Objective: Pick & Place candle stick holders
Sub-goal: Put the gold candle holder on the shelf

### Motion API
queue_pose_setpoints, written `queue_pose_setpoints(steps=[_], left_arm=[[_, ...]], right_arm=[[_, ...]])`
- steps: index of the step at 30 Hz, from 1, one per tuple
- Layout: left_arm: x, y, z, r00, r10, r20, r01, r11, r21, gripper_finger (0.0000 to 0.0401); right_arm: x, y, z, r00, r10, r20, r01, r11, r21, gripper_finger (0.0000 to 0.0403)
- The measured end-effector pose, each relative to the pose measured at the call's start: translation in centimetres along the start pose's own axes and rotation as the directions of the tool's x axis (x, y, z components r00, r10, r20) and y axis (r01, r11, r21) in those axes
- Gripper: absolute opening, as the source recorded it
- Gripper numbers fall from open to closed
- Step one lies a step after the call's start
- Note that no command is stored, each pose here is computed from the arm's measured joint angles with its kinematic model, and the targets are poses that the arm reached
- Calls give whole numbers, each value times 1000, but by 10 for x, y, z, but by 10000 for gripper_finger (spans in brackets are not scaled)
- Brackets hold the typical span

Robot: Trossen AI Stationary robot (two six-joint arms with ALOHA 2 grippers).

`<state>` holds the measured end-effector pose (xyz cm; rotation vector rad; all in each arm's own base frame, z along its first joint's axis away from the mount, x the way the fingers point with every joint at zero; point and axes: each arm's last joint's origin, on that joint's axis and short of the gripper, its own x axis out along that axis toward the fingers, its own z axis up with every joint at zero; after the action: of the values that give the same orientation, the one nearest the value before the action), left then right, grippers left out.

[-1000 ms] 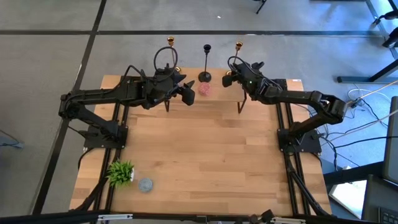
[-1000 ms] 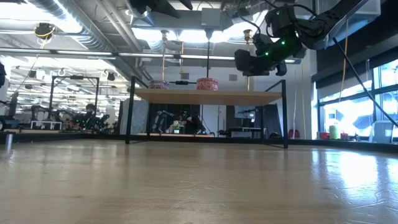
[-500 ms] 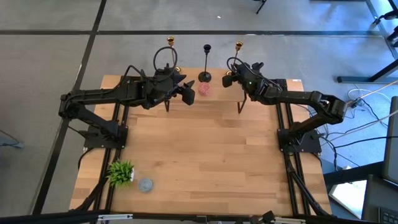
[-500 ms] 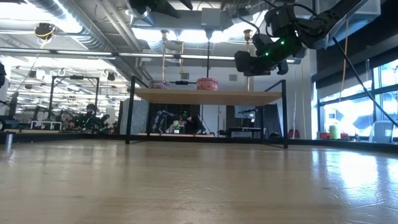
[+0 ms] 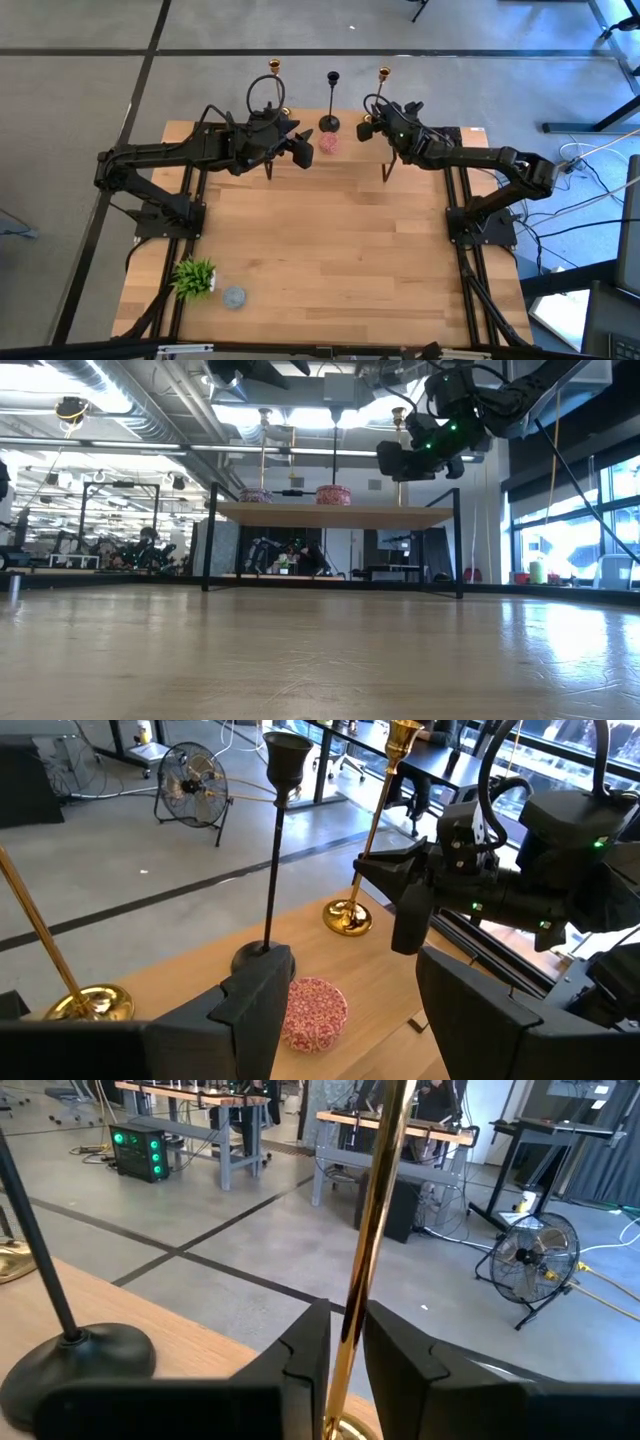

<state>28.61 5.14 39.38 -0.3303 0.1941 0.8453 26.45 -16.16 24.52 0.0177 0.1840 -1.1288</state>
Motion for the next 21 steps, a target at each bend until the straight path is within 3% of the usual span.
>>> queue_pose_setpoints(steps=[21], left_arm=[[0, -1, -1, 1000, -23, -14, 23, 1000, 3, 214]], right_arm=[[-1, 0, -1, 999, -45, -11, 44, 999, -11, 66]])
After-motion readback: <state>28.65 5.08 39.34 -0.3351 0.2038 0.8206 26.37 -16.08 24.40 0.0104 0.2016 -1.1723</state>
